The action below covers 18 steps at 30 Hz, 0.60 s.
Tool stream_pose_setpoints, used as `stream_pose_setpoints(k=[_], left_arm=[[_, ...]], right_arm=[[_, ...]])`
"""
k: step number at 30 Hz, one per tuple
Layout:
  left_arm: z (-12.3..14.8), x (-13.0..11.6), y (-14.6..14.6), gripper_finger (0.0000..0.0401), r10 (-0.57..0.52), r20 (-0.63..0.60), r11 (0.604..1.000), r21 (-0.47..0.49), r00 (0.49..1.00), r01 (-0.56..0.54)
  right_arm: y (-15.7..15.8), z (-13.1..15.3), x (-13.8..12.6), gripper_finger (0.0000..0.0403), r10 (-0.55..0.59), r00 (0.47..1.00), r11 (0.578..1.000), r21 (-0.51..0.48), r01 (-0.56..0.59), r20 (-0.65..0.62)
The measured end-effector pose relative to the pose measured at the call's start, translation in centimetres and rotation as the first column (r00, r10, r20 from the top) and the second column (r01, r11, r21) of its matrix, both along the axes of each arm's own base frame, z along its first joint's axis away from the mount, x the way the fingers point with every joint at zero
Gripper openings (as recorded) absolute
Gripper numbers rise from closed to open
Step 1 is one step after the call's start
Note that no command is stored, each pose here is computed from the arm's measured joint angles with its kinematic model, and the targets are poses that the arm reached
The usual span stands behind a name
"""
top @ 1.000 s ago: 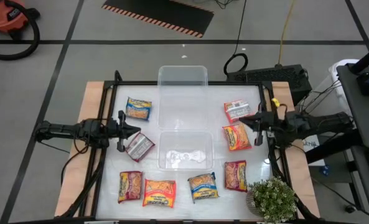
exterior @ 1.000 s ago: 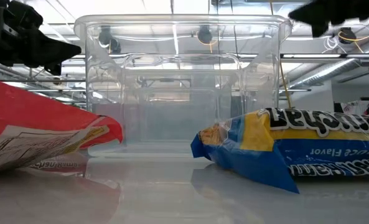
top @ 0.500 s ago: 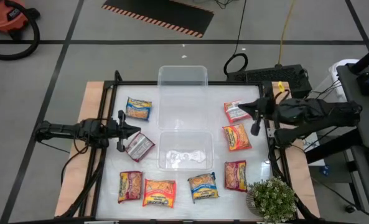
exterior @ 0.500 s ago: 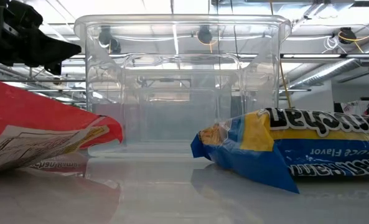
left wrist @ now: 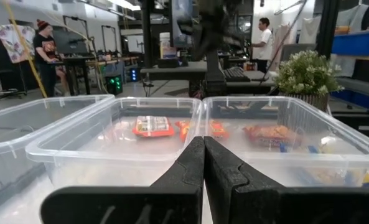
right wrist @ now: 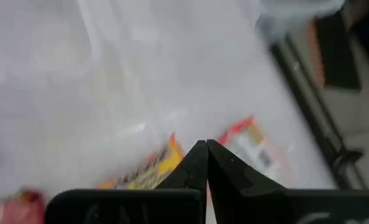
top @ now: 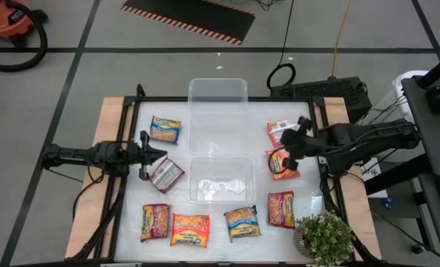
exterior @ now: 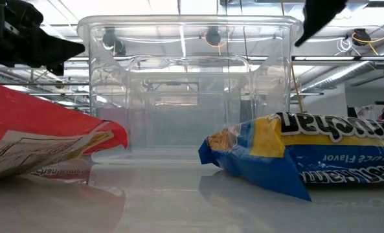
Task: Sort Maruchan noodles
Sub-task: Put the middle orange noodle pack into the top transparent bin
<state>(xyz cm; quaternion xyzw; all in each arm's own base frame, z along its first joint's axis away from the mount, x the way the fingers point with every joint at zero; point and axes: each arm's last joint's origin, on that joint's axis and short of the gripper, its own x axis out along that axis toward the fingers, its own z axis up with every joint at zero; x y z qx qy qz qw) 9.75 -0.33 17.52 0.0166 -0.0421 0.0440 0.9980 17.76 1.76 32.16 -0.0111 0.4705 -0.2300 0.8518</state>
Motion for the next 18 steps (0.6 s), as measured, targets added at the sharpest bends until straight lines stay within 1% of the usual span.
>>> stream_pose_setpoints(k=[3,6,11,15,18], left_arm=[[0.2,0.0,0.0,0.0006,0.009,0.029,0.999,-0.046,1.000,-0.008],[0.9,-0.1,0.1,0.0006,0.023,0.093,0.999,-0.039,0.995,-0.020],[2.1,-0.4,0.2,0.0006,0.044,0.164,0.993,-0.113,0.986,-0.026],[3.8,-0.3,0.2,0.0006,0.055,0.138,0.992,-0.122,0.989,-0.039],[5.9,-0.1,0.4,0.0006,0.116,0.089,0.987,-0.126,0.989,-0.104]], right_arm=[[0.2,-1.2,0.1,0.0000,-0.023,0.998,0.997,0.076,0.028,-0.065],[0.3,-2.6,0.0,0.0000,-0.041,0.993,0.990,0.131,0.055,-0.110],[0.4,-5.6,-0.7,0.0006,-0.077,0.974,0.975,0.190,0.118,-0.212],[0.4,-8.1,-1.3,0.0026,-0.097,0.955,0.962,0.221,0.162,-0.281],[0.4,-9.5,-1.7,0.0046,-0.113,0.940,0.950,0.242,0.196,-0.321]])
